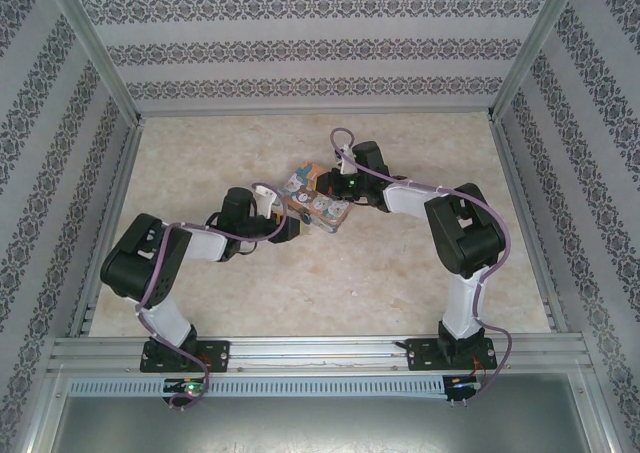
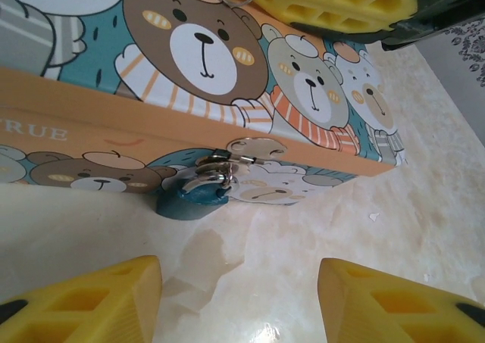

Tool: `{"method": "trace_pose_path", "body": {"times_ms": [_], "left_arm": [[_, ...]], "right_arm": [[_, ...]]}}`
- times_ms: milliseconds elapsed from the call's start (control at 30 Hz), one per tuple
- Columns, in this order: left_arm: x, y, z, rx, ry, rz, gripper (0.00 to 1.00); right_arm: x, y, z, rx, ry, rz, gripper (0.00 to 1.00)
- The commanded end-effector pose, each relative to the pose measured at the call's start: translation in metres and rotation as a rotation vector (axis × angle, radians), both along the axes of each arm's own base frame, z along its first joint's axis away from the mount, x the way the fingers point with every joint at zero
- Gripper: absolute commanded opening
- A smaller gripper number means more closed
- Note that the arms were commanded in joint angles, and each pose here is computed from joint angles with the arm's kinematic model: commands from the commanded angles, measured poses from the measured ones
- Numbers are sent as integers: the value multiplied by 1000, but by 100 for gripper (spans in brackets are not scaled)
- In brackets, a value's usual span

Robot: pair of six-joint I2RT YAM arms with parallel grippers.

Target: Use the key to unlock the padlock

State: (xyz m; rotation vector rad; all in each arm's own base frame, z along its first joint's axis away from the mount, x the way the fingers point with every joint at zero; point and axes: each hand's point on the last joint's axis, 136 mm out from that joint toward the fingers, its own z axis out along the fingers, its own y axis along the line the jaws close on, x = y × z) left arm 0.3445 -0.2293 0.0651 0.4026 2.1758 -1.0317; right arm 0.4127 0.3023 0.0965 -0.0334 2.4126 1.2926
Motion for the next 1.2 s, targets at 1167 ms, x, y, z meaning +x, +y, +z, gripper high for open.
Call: {"method": "trace_pose_path", "body": {"times_ms": [1167], "left_arm": [[17,-48,-25,27,-37,-126,55]], "right_arm": [[-31,-11,-50,-115,170,-2,0]]}}
